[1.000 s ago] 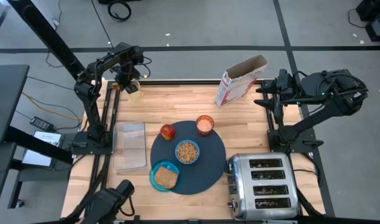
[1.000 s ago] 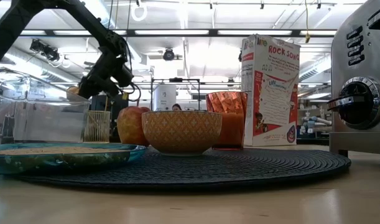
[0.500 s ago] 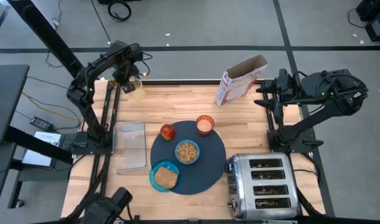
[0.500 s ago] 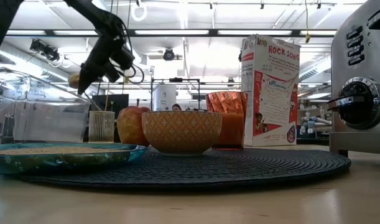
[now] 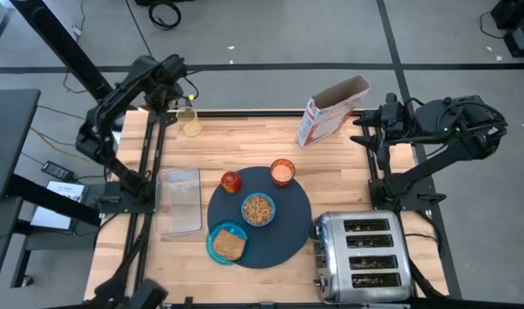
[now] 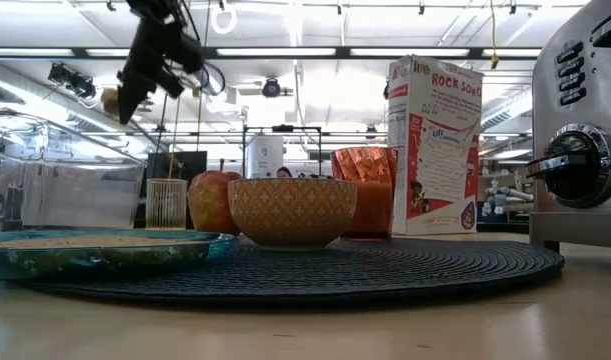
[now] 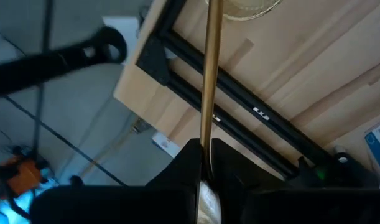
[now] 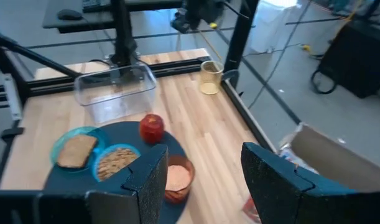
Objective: Arrange a breakfast setting
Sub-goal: Put the gold spoon on top of the dark blue placemat beside the blue bowl
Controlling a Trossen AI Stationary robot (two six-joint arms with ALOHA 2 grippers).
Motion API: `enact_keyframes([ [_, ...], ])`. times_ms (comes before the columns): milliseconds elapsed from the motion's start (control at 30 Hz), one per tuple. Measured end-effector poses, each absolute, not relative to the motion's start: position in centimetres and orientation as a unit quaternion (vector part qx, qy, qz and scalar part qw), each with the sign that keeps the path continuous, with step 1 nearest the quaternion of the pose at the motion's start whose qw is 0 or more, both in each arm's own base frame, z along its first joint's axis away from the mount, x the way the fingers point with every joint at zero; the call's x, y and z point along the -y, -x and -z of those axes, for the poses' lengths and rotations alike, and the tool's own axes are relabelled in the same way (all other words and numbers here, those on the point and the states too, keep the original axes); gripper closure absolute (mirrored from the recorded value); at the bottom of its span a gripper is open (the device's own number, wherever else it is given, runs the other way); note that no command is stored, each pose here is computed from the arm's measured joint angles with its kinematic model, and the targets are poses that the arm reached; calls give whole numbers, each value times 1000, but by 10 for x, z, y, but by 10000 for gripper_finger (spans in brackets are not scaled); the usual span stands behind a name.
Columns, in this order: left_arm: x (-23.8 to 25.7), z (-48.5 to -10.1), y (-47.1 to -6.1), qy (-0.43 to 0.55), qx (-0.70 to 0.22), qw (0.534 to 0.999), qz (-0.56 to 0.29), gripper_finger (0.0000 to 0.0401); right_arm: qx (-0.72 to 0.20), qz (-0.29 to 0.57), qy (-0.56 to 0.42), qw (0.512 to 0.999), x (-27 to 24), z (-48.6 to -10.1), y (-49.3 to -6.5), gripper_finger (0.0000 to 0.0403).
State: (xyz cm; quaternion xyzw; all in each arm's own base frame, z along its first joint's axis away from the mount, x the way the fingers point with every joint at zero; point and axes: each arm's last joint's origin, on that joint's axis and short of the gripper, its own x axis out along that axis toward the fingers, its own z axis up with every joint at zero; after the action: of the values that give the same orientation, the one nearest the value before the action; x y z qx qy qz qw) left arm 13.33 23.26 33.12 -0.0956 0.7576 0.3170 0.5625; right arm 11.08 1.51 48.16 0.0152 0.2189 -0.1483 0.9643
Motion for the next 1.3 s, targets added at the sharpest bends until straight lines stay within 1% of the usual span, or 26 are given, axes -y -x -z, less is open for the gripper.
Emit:
enact_keyframes([
  [200,-193,-363,-133,32,-724,607,-326,367,-212,172,7,962,-15,-483,-114,193],
  [267,-174,-374,-135,-4,-712,627,-315,367,-202,173,11,964,-14,-485,-117,192],
  [367,-145,-388,-140,-72,-693,662,-278,367,-185,183,17,965,-13,-488,-126,188],
  [467,-117,-397,-152,-137,-657,700,-244,367,-185,196,23,963,-11,-488,-138,185],
  [533,-99,-401,-163,-179,-629,719,-237,367,-194,191,34,962,-11,-486,-149,184],
  [700,-53,-405,-197,-295,-566,732,-240,367,-218,139,49,965,-17,-476,-191,184],
  [833,-18,-401,-227,-410,-528,707,-231,367,-228,116,67,964,-23,-466,-224,184],
  [967,9,-395,-254,-511,-501,661,-226,367,-240,113,70,962,-29,-453,-256,178],
  [1033,17,-392,-267,-542,-492,643,-227,367,-244,115,71,960,-32,-445,-272,170],
  [1133,24,-391,-282,-577,-480,615,-243,367,-233,142,75,959,-34,-434,-298,158],
  [1300,40,-395,-296,-642,-466,558,-243,367,-206,153,65,964,-32,-424,-328,162],
])
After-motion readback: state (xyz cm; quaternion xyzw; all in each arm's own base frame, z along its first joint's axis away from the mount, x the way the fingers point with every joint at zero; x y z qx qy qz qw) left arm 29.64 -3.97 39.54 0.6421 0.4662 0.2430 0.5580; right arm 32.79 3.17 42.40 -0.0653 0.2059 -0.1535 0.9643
